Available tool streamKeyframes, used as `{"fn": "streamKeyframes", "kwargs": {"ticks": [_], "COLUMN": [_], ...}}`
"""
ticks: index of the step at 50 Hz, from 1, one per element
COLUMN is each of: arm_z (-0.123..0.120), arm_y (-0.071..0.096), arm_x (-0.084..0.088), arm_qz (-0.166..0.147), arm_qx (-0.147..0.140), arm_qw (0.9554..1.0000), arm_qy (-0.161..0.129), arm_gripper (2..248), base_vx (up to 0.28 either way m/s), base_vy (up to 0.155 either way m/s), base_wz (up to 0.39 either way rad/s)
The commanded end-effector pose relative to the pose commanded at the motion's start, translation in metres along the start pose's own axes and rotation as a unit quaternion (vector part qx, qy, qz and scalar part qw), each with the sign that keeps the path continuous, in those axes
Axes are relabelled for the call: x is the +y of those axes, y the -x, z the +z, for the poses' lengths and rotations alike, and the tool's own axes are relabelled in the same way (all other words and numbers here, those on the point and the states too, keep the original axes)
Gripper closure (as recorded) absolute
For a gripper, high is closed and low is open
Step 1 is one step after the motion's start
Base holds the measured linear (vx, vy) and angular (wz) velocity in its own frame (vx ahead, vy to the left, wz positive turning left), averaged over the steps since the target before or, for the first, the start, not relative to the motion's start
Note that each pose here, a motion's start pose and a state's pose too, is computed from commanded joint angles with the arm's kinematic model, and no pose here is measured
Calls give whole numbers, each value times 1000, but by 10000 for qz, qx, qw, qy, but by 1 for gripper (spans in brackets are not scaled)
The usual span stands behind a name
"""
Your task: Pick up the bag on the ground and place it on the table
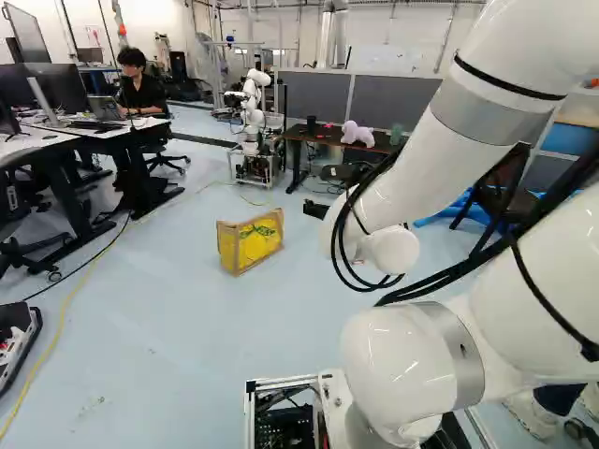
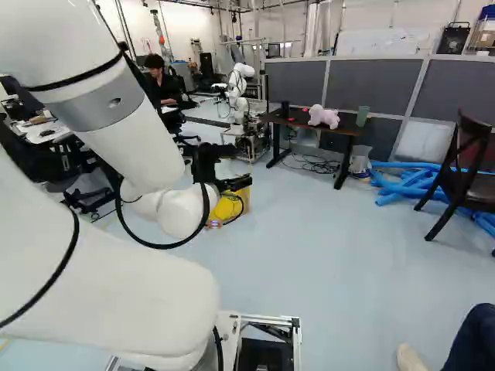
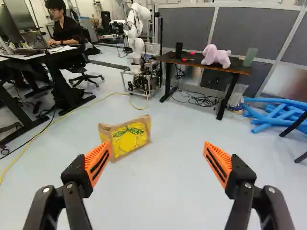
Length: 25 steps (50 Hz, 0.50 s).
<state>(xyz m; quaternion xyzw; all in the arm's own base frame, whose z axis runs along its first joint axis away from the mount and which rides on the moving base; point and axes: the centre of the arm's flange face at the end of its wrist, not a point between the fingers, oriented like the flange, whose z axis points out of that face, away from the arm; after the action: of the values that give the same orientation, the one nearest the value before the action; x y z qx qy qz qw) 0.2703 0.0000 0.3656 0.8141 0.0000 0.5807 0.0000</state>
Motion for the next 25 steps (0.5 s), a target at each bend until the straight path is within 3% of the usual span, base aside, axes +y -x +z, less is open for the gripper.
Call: {"fn": "streamKeyframes", "kwargs": {"ticks": [25], "arm_z": [0], "arm_y": [0], "arm_x": [0], "arm_qz": [0], "arm_qx": [0], "arm_qw": [10000], "arm_qy": [0], "arm_gripper": [3], "base_vx": [171], "base_vy": [36], "base_wz": [159]}}
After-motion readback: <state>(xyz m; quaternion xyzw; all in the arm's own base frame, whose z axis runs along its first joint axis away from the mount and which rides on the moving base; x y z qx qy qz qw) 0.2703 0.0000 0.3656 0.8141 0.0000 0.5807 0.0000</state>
